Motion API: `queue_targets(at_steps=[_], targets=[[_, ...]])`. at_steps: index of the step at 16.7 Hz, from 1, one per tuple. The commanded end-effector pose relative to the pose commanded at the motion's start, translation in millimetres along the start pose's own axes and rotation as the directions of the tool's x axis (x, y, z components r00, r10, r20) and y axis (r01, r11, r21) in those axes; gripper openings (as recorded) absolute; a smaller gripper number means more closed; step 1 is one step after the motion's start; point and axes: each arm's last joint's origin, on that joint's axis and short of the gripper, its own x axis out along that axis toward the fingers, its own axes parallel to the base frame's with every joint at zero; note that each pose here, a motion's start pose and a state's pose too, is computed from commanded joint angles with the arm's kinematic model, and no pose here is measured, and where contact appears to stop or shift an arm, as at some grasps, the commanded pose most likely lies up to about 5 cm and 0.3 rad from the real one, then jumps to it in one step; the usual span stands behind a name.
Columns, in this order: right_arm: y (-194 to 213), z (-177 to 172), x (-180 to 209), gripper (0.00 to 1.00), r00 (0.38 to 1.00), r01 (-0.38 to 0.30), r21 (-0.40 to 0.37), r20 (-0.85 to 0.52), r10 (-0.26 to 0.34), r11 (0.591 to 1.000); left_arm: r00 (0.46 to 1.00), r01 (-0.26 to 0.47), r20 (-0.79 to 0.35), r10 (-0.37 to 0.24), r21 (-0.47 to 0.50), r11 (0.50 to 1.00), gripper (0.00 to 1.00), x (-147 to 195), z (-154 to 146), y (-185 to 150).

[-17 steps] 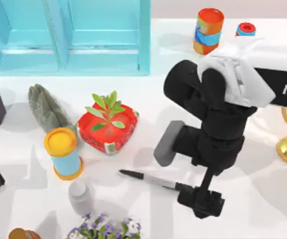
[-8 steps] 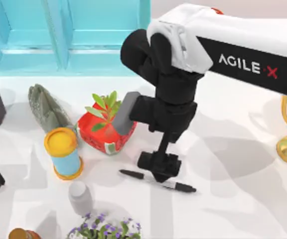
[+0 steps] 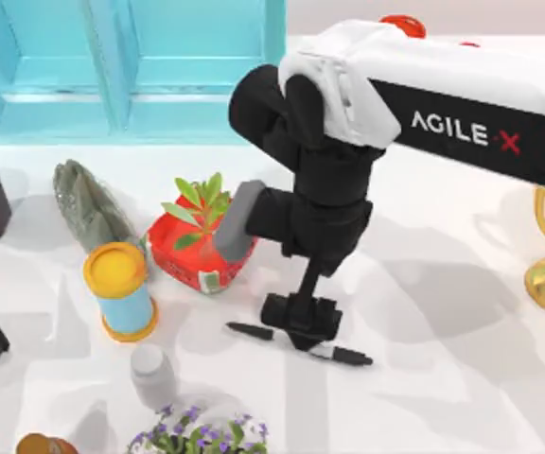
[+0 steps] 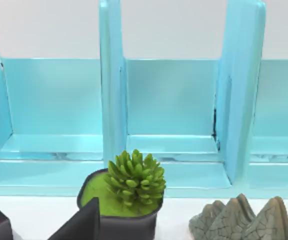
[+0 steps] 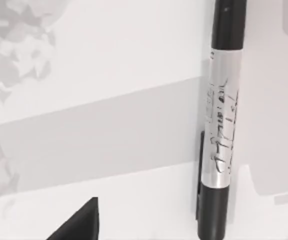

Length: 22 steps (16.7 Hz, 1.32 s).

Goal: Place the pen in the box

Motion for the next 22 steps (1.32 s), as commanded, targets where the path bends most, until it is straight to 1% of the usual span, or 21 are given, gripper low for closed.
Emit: queue_targets(at_steps=[7,9,12,22], targets=[[-1,1,80,1.00,1.000,0.005,-0.002,0.008,-0.005,1.000,1.000,0.000,0.000,0.000,0.000,1.000,1.00,0,0,0],[-1,0,88,1.00,1.000,0.002,-0.001,0.004,-0.002,1.000,1.000,0.000,0.000,0.000,0.000,1.000,1.00,0,0,0],[-1,0,88,1.00,1.000,0.002,-0.001,0.004,-0.002,1.000,1.000,0.000,0.000,0.000,0.000,1.000,1.00,0,0,0],[-1,0,88,0.25,1.000,0.002,-0.001,0.004,-0.002,1.000,1.000,0.000,0.000,0.000,0.000,1.000,1.00,0,0,0]])
